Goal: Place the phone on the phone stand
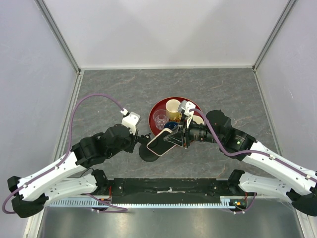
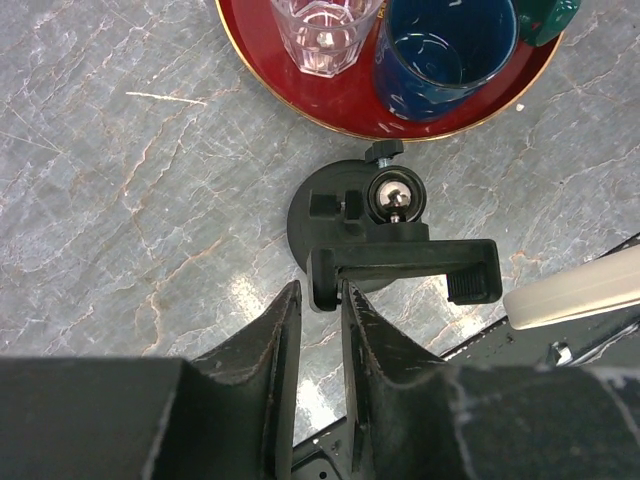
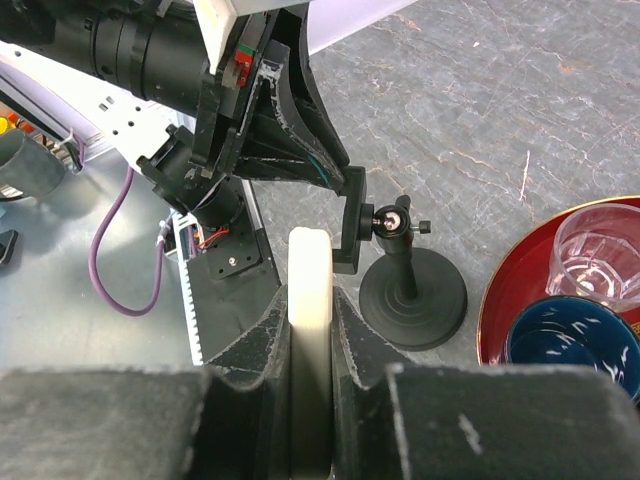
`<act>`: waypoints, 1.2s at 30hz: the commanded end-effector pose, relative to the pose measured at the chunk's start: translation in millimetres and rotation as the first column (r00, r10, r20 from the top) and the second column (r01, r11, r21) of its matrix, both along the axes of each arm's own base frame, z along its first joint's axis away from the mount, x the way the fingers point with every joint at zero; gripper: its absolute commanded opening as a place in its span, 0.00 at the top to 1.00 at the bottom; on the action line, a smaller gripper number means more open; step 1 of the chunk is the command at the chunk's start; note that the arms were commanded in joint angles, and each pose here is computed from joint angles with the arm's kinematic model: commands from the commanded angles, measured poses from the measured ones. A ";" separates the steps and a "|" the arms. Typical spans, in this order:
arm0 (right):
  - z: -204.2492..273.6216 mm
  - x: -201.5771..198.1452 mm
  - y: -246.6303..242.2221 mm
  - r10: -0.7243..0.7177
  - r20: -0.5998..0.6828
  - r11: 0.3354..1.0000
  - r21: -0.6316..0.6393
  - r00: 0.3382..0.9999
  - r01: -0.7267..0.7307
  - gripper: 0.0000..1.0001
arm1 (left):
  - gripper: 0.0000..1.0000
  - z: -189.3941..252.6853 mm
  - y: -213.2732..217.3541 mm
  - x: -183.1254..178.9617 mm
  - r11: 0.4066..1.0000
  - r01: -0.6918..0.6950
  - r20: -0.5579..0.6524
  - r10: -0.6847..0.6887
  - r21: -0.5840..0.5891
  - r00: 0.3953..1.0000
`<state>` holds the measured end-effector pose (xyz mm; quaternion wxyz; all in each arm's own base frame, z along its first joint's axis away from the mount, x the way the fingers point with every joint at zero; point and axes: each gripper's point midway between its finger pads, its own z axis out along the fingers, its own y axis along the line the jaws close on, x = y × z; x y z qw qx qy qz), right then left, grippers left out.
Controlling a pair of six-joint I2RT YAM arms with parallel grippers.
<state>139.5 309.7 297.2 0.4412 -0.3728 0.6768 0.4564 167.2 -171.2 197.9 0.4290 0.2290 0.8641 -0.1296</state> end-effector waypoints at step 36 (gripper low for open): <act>21.0 -40.7 78.2 0.457 0.531 0.875 -0.126 0.714 -0.467 1.00 | 0.98 7.9 -29.0 -3.2 0.979 0.199 0.067 -0.195 -0.050 0.978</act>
